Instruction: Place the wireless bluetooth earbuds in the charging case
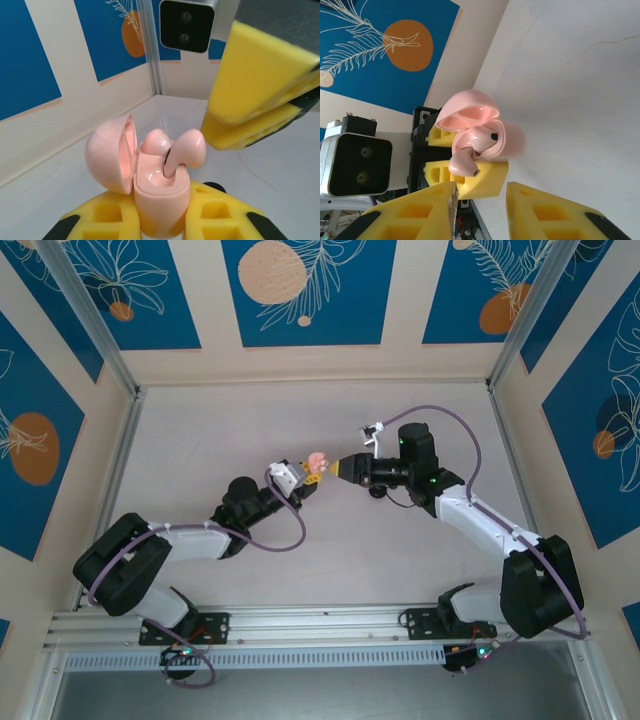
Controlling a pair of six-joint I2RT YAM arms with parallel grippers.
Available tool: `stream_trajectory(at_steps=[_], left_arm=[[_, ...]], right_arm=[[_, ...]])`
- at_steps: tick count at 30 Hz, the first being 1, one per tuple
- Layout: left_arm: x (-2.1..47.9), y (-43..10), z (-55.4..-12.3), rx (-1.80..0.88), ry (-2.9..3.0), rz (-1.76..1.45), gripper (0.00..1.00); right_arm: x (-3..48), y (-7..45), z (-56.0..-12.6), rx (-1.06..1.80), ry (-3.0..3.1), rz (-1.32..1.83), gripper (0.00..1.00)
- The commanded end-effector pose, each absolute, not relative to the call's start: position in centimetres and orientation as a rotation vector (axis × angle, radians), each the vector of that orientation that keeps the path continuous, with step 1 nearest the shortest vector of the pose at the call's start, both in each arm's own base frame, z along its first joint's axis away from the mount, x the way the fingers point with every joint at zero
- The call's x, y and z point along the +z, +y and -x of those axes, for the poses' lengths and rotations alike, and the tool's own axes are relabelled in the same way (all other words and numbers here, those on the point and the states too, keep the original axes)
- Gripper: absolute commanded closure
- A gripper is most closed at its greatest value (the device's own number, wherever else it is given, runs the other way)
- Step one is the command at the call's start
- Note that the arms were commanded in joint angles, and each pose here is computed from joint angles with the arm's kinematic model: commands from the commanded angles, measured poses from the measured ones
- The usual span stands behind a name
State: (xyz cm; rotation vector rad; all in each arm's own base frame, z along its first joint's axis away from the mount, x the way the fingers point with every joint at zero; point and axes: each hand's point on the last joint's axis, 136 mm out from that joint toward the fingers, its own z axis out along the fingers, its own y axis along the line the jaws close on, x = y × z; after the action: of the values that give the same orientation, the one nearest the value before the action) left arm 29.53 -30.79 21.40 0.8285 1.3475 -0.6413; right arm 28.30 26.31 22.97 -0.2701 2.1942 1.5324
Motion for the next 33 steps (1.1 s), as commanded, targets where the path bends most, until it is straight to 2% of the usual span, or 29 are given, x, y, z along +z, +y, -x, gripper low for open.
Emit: stream_trajectory(at_steps=[1,17,33], left_arm=[[23.9,-31.5,-28.8,-0.675,1.27,-0.828,0.9],[24.1,-31.5,-28.8,-0.673,1.267,-0.833,0.9],[24.3,-31.6,-28.6,-0.68,1.264,-0.846,0.9]], right_arm=[[24.8,27.2,-28.1,1.594,2.149,0.326,0.7],[24.9,28.7,-27.7,1.629,2.146,0.402,0.83],[24.8,29.7,-27.9,1.635,2.148,0.426,0.84]])
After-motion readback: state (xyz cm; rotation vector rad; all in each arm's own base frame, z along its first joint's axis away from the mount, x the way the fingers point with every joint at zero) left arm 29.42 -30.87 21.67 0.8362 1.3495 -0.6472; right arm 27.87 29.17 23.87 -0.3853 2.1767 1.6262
